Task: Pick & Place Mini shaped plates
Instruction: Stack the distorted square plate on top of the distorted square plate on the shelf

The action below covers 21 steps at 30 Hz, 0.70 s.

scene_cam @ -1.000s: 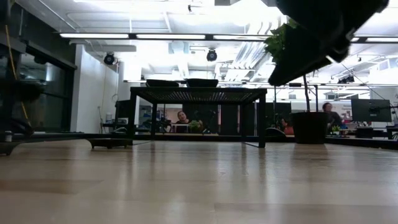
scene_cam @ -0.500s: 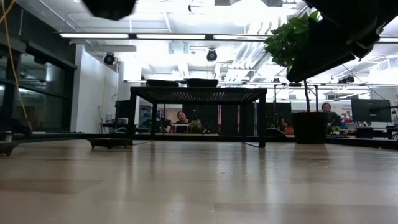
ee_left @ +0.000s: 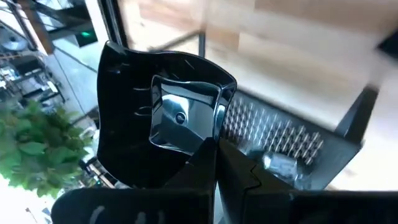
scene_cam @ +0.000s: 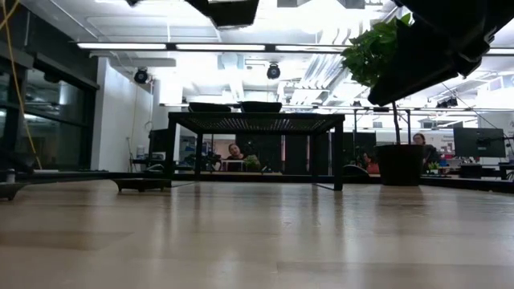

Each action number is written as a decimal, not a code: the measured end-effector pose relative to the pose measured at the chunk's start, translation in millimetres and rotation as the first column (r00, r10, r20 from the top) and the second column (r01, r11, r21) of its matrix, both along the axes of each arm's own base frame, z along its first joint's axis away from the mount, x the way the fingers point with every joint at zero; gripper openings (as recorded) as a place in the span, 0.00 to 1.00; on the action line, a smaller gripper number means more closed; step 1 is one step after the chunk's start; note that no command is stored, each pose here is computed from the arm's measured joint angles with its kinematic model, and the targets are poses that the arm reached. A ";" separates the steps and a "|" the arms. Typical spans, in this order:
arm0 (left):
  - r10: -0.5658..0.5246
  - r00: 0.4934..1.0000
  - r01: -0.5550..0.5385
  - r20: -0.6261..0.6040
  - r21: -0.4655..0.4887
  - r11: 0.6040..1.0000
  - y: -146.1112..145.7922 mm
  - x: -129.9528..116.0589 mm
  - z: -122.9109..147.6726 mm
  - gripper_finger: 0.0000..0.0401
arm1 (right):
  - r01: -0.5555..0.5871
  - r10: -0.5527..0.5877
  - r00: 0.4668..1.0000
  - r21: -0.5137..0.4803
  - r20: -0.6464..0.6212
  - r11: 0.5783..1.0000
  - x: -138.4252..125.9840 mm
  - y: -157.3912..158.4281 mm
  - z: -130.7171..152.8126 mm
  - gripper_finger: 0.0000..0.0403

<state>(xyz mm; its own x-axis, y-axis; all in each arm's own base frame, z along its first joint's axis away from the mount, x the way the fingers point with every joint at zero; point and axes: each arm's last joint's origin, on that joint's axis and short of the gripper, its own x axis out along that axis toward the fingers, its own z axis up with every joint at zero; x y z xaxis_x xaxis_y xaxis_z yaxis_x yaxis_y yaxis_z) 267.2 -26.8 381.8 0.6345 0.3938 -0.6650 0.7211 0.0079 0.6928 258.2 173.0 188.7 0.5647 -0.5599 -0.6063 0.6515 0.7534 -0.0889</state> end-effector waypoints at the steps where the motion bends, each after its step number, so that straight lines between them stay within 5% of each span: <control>1: 0.001 1.000 -0.001 -0.011 0.011 1.000 9.4 1.2 0.5 0.00 | 0.000 0.000 1.000 0.004 0.003 1.000 0.4 0.3 0.0 0.27; 15: -0.076 0.992 0.091 0.098 -0.162 0.983 148.9 -5.1 8.5 0.00 | 0.019 -0.019 1.000 0.012 0.004 1.000 4.6 -5.0 0.0 0.27; 21: -0.138 0.978 0.165 0.158 -0.168 0.972 179.8 9.2 -3.7 0.00 | 0.029 -0.028 0.999 0.042 -0.019 0.999 7.1 -8.7 -0.8 0.27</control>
